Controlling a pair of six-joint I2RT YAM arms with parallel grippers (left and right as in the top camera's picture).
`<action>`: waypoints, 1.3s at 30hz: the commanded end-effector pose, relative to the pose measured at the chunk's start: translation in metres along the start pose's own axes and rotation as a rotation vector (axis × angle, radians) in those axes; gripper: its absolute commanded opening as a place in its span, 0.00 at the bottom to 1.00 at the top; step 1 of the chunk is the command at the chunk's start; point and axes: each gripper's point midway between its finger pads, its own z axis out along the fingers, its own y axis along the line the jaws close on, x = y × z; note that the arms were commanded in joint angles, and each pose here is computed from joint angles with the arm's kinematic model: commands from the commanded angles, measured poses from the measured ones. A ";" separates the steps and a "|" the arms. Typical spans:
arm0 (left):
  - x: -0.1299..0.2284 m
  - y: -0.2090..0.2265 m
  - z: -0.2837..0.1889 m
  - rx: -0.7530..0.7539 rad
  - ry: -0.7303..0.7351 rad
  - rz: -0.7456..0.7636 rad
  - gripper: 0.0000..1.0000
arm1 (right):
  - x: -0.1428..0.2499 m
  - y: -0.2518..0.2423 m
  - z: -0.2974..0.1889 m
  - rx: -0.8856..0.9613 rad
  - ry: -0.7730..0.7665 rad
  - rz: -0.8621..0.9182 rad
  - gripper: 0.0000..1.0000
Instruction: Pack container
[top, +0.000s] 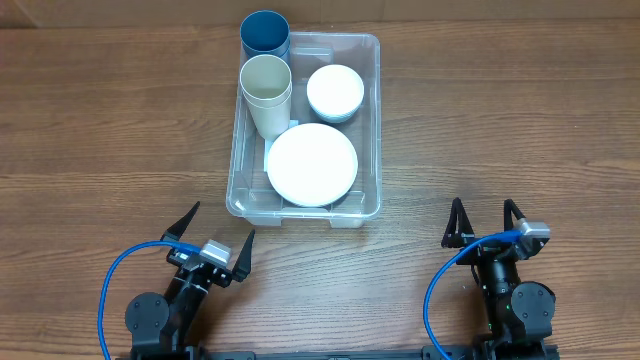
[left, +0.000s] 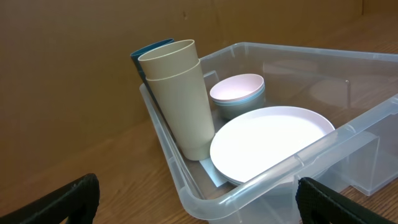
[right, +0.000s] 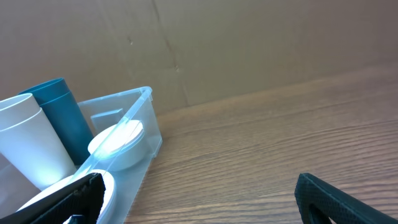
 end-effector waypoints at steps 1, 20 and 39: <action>-0.001 0.001 -0.001 -0.008 -0.005 0.022 1.00 | 0.001 -0.001 0.000 0.000 -0.008 -0.029 1.00; -0.001 0.001 -0.001 -0.008 -0.005 0.022 1.00 | 0.001 -0.002 0.000 0.001 -0.008 -0.113 1.00; 0.023 0.067 -0.016 -0.419 0.084 -0.240 1.00 | 0.001 -0.002 0.000 0.001 -0.008 -0.113 1.00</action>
